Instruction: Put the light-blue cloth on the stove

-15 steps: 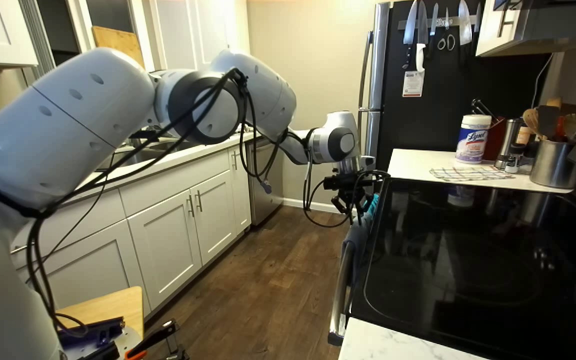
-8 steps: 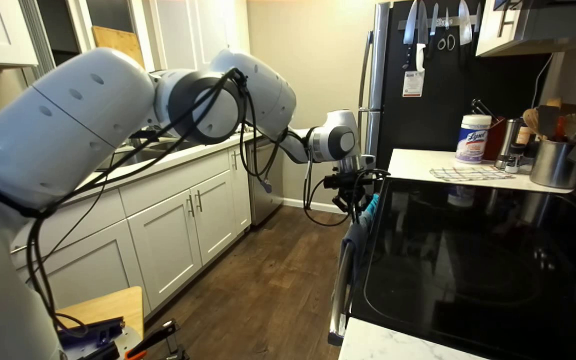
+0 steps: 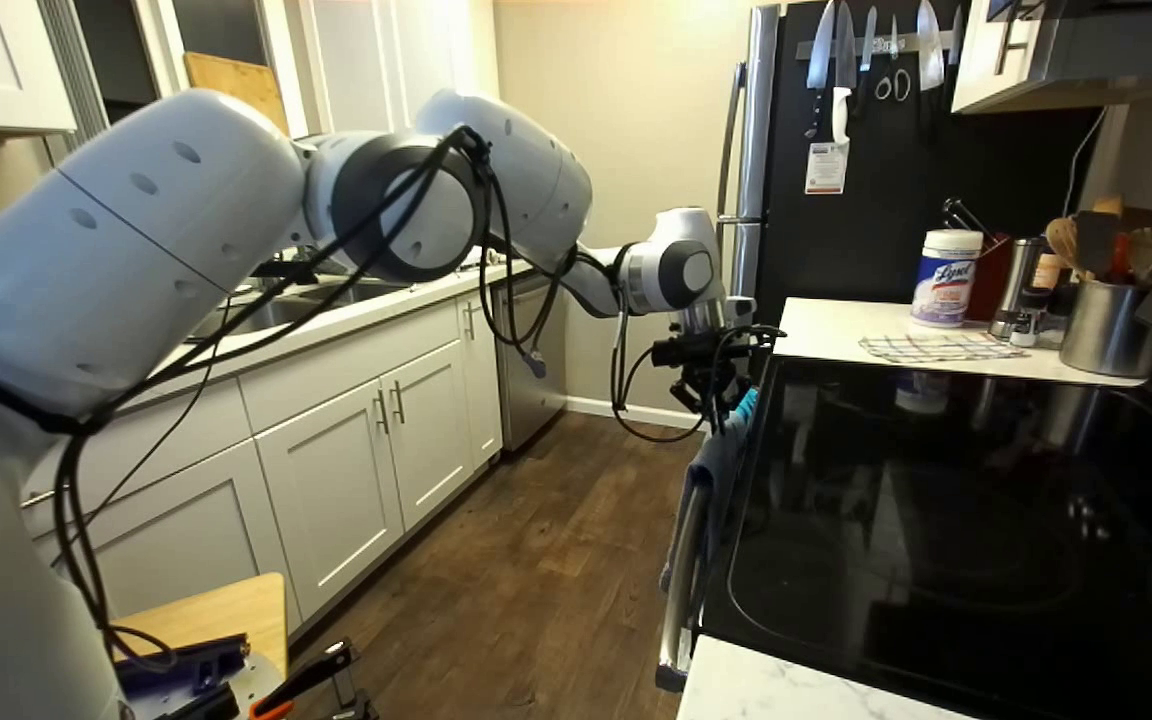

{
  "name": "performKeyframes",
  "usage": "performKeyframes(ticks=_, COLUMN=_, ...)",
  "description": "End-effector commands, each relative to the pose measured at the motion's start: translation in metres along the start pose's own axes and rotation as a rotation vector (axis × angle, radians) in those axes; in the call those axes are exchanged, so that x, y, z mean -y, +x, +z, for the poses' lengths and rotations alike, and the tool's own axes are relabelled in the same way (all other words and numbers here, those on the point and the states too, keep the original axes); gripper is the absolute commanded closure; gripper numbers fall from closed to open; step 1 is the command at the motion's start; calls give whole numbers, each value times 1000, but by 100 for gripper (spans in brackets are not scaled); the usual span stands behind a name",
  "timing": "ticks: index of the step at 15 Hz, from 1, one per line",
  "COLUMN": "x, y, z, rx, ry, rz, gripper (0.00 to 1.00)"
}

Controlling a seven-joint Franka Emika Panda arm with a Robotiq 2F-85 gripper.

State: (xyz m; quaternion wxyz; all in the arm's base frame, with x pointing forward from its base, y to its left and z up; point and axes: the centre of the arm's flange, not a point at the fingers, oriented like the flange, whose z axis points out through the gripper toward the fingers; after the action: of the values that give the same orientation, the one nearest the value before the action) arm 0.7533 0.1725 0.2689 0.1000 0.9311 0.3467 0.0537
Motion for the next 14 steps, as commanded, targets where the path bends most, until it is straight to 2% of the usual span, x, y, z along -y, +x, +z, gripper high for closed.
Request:
performKeyframes(ticks=1, x=-9, y=-14, z=-39, rx=-44, ry=-12, rz=4, gripper=98)
performKeyframes(ticks=10, x=-23, y=-21, z=-96, rx=-103, ry=-54, rz=19, gripper=98)
performKeyframes(ticks=14, x=-51, y=-33, z=-135, rx=-130, ry=-95, rz=56, gripper=98)
